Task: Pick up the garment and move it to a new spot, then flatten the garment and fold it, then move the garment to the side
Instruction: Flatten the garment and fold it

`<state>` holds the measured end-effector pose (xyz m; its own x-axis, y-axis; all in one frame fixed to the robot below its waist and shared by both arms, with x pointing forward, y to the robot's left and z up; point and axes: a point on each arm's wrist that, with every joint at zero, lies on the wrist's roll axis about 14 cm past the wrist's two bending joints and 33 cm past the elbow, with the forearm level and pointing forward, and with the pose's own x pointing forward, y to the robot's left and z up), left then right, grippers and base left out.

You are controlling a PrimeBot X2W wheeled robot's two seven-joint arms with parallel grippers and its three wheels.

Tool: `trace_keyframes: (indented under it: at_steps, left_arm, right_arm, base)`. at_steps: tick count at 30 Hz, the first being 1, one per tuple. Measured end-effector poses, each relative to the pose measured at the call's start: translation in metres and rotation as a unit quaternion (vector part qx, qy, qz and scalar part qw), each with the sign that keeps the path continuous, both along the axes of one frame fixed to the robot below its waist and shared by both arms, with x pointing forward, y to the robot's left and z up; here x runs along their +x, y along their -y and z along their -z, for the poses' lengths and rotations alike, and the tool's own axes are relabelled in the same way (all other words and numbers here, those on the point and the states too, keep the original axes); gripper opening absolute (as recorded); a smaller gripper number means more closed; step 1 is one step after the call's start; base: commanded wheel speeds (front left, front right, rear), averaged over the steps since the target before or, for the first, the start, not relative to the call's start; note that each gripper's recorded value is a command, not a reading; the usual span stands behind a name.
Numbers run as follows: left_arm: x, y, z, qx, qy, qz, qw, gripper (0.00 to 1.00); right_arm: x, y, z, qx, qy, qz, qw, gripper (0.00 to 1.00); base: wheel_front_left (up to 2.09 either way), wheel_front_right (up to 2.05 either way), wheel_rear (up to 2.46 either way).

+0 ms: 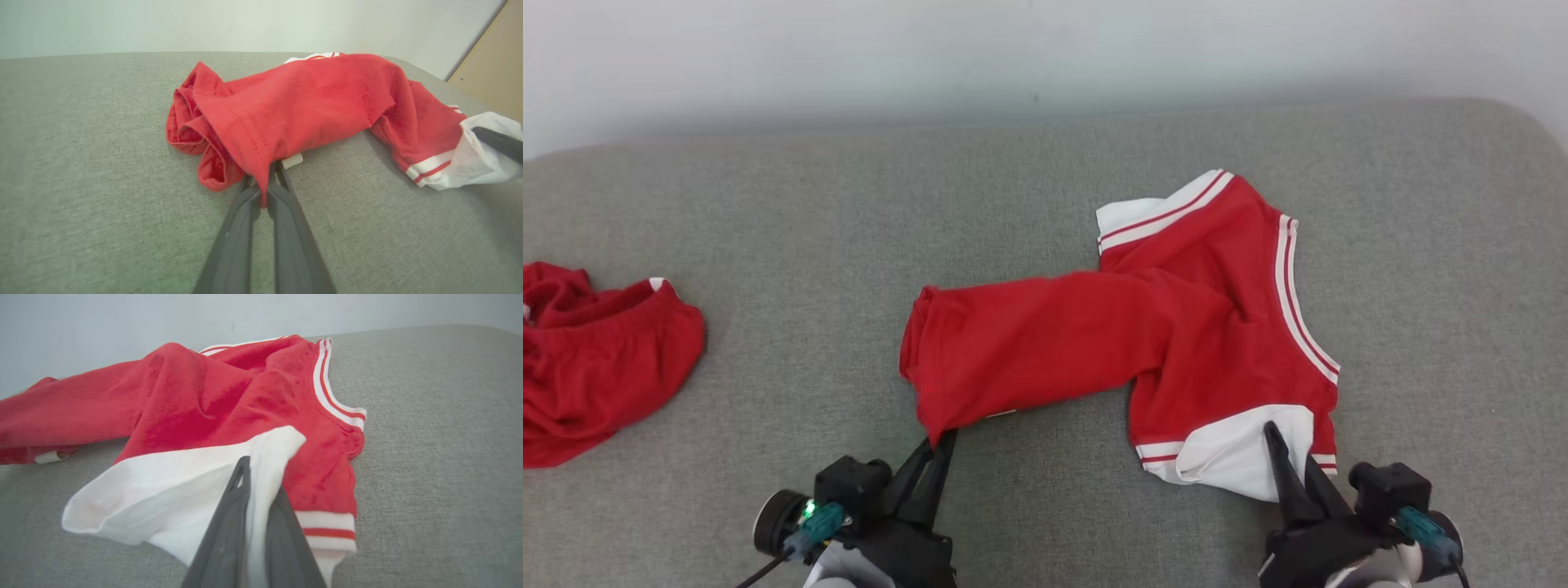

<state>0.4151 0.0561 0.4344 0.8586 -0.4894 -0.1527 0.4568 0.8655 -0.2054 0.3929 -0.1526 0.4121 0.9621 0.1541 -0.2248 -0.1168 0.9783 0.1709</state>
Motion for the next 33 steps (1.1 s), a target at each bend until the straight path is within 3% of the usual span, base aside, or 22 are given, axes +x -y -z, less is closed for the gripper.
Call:
trace_keyframes:
  at_steps: [13,33]
  left_arm:
    - [-0.002,-0.029,-0.062,-0.016,0.094,-0.032,0.995,0.0]
    - [-0.045,-0.065,0.003,0.012,-0.004,-0.081,0.997,0.0]
  right_arm:
    - [-0.003,0.016,-0.075,-0.004,0.118,0.006,0.993,0.0]
    - [-0.035,0.046,-0.03,-0.011,0.041,0.047,0.998,0.0]
  base:
    - [0.0,0.0,0.0]
    - [0.0,0.0,0.0]
